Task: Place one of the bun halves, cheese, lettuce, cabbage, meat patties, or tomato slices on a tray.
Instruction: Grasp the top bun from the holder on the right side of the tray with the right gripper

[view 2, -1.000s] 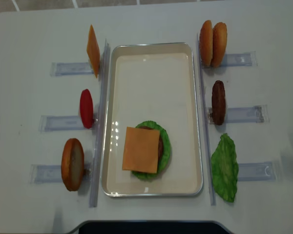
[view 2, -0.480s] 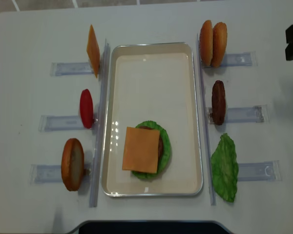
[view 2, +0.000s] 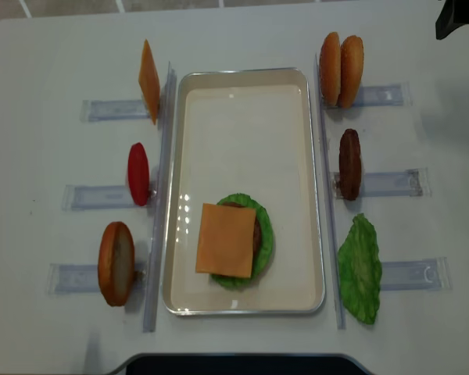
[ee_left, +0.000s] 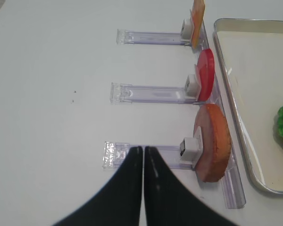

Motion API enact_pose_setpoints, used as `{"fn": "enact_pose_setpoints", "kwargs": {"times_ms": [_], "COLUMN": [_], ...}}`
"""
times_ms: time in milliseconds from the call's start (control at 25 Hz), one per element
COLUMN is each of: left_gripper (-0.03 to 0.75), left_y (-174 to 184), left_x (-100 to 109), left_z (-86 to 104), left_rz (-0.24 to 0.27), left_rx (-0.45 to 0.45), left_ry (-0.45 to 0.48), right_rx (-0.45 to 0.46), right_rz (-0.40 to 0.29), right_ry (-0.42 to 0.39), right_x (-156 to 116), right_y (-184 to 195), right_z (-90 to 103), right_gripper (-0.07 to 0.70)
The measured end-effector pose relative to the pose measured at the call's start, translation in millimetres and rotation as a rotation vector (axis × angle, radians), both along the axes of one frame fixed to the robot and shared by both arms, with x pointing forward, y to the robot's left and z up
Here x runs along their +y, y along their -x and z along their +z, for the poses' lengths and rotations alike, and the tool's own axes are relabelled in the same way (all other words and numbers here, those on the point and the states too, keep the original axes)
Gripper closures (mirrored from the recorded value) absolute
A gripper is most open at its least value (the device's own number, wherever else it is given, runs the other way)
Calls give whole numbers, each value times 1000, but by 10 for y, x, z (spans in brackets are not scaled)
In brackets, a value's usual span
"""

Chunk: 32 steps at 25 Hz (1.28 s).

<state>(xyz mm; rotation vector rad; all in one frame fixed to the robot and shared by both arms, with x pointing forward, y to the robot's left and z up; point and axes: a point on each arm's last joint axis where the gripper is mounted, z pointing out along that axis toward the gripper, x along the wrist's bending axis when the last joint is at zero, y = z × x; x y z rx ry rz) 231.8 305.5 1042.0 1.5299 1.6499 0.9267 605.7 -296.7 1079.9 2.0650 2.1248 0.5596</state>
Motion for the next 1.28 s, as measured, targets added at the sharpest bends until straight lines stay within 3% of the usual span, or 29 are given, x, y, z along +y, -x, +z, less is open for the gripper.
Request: {"fn": "enact_pose_setpoints", "kwargs": {"times_ms": [360,1040,1280], "left_gripper": [715,715,715], "left_y": [0,0,0], "left_x": [0,0,0], "left_z": [0,0,0], "left_rz": [0,0,0], "left_rx": [0,0,0], "left_ry": [0,0,0], "right_rx": [12,20,-21], "right_rz": [2,54,69], "right_ry": [-6,-94,-120], "right_x": [96,1238,1452], "right_y": [-206,-47,-14], "right_z": [-75,-46,-27], "right_gripper": [117,117,117]}}
